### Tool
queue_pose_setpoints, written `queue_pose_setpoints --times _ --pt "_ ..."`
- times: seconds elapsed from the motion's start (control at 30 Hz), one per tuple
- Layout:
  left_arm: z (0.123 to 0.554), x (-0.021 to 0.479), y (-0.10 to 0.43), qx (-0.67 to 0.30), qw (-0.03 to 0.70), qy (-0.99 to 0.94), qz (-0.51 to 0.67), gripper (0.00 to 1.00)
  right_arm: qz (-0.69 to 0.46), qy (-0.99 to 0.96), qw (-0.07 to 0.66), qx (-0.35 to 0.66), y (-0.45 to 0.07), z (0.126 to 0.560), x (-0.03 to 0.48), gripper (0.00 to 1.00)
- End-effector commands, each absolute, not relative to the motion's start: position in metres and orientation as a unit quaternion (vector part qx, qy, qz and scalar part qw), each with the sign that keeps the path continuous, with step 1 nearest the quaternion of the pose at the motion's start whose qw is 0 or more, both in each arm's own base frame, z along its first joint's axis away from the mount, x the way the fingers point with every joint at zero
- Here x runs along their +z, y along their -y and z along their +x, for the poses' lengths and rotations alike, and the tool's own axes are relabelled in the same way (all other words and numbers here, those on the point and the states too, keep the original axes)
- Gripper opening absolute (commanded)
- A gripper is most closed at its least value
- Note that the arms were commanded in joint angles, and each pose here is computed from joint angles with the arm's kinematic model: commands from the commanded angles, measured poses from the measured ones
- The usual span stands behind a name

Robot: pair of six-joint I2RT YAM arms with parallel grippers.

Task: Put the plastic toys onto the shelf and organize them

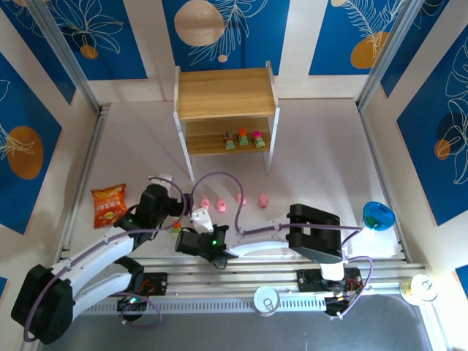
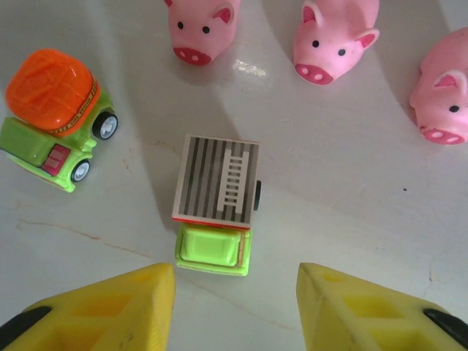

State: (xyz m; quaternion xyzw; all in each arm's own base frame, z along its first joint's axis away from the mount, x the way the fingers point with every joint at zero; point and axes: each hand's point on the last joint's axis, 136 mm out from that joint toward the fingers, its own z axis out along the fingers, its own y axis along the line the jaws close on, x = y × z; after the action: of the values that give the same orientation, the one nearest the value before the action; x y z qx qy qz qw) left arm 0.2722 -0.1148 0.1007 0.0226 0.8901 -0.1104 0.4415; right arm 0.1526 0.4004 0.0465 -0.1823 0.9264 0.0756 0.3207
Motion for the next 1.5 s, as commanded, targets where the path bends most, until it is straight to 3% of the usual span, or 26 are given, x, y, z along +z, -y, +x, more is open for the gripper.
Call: queue_pose_setpoints --times 0.0,0.3,0.83,1.47 --pt "0.261 0.096 0.101 -0.102 0.437 -0.893 -0.024 1.00 -0.173 -0.926 0.324 0.088 -0.411 0.157 0.050 0.48" --pt "0.233 0.115 0.068 -0.055 0.441 -0.892 -0.084 1.00 -0.172 -0.928 0.320 0.086 -0.414 0.164 0.041 0.48" --pt "0.197 0.096 0.058 -0.046 0.387 -0.917 -0.085 1.00 -0.176 -0.930 0.313 0.075 -0.414 0.165 0.029 0.45" --pt "0.195 0.089 0.071 -0.058 0.363 -0.929 -0.051 1.00 -0.177 -0.931 0.312 0.062 -0.412 0.170 0.024 0.32"
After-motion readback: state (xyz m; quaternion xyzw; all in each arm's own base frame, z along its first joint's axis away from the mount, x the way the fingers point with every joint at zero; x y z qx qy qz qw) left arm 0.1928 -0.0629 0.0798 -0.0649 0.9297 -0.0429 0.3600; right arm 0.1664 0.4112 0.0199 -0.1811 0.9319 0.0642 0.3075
